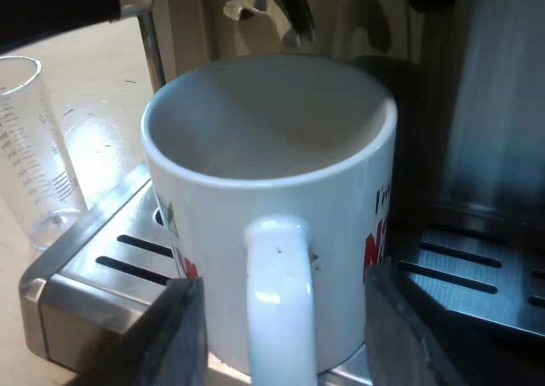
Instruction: Place mug into machine
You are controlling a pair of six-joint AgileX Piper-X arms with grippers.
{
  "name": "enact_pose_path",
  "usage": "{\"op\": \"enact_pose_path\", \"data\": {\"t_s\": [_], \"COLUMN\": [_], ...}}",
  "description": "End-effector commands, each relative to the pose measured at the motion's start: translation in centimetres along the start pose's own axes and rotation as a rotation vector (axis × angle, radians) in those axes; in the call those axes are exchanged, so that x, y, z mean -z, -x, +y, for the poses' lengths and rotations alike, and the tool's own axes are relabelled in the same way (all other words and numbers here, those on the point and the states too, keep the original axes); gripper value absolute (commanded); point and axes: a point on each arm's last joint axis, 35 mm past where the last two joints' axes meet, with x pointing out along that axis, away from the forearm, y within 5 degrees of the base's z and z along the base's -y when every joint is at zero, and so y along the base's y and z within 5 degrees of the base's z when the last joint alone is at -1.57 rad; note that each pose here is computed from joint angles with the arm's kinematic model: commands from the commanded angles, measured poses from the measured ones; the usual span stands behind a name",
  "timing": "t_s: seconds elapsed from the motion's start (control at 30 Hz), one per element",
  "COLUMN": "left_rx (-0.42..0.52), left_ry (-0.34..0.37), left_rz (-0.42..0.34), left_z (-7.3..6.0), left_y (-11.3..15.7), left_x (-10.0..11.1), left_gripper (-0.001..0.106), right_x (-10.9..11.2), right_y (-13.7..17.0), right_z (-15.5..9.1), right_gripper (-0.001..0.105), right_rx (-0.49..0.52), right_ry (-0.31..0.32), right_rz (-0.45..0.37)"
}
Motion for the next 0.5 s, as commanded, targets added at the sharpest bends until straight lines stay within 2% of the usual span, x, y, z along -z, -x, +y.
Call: {"op": "enact_pose_path", "data": {"t_s": [0.03, 0.13, 0.5], "left_rx": [0.014, 0.014, 0.014], "left_ry": [0.006, 0.006, 0.006], "left_rz": [-0.012, -0.012, -0.012], "left_z": [-0.13, -0.13, -0.13], "left_y": [0.02, 0.02, 0.02], "left_x": [-0.24, -0.24, -0.24], "left_gripper": [0.102, 0.102, 0.102], "right_x": [-0.44, -0.44, -0.44], "right_y": [-0.15, -0.15, -0.15], "right_z": [-0.19, -0.19, -0.2], "right_gripper": [0.044, 0.044, 0.044], "right_rx": [-0.002, -0.002, 0.002], "right_ry": [0.009, 0.032, 0.047], "right_rz": [-0.018, -0.018, -0.017]}}
